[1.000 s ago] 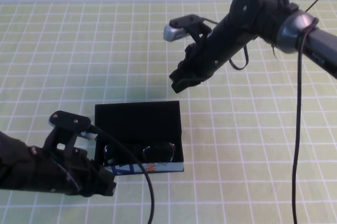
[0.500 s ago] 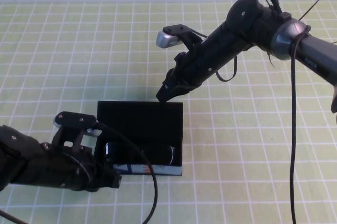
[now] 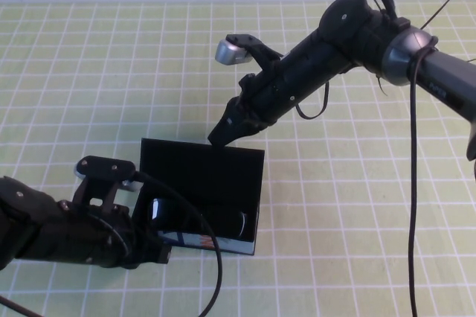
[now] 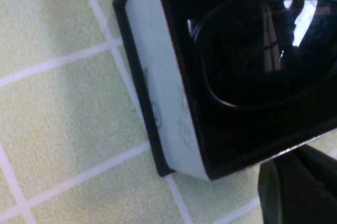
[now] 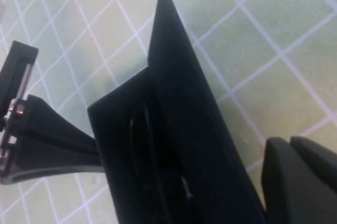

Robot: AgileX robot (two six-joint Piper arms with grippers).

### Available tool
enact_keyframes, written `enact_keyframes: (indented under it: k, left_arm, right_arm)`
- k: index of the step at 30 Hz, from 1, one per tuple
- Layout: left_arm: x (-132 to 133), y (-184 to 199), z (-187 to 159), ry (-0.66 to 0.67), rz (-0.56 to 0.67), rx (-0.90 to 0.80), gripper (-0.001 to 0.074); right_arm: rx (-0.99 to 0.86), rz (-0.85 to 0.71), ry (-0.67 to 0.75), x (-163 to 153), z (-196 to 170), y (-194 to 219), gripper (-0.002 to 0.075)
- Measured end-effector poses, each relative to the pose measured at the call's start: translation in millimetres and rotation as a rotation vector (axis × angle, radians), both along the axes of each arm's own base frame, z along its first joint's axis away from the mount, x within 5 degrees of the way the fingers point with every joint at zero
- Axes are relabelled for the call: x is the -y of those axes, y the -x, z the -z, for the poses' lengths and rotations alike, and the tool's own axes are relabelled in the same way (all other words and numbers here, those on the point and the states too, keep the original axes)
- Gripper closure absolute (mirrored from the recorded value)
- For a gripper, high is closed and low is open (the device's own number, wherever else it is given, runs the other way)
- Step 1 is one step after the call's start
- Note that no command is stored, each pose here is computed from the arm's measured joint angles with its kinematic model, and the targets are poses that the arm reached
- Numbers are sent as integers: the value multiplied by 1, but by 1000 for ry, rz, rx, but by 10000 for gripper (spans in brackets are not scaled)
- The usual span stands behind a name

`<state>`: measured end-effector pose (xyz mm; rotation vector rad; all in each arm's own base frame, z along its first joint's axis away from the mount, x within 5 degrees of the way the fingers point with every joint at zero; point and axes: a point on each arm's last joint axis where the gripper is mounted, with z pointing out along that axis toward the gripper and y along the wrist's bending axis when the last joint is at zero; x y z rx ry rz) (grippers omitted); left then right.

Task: Return glasses to glasses case
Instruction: Close the glasses case

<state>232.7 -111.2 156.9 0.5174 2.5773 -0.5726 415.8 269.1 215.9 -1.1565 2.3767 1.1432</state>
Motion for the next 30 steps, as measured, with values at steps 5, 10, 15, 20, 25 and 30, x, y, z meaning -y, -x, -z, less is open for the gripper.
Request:
enact_keyframes:
  k: [5, 10, 15, 20, 25, 30]
  left_arm:
    - [0, 0, 0, -10, 24, 14, 738]
    - [5, -4, -8, -13, 110, 32, 738]
    - [8, -11, -32, -24, 335, -20, 738]
    - [-4, -16, -67, -205, 501, -199, 738]
    - [-28, -30, -99, -444, 299, -245, 738]
    - [-46, -27, -137, -431, 42, -119, 738]
  right_arm:
    - [-2, -37, 0, -16, 0, 11, 742]
    - [-1, -97, 43, -41, 3, 30, 742]
    - [-13, -114, 110, -54, 7, 44, 742]
    - [-28, -118, 114, -61, 7, 50, 743]
    - [-41, -110, 119, -63, 7, 52, 743]
    - [-52, -102, 123, -63, 8, 52, 743]
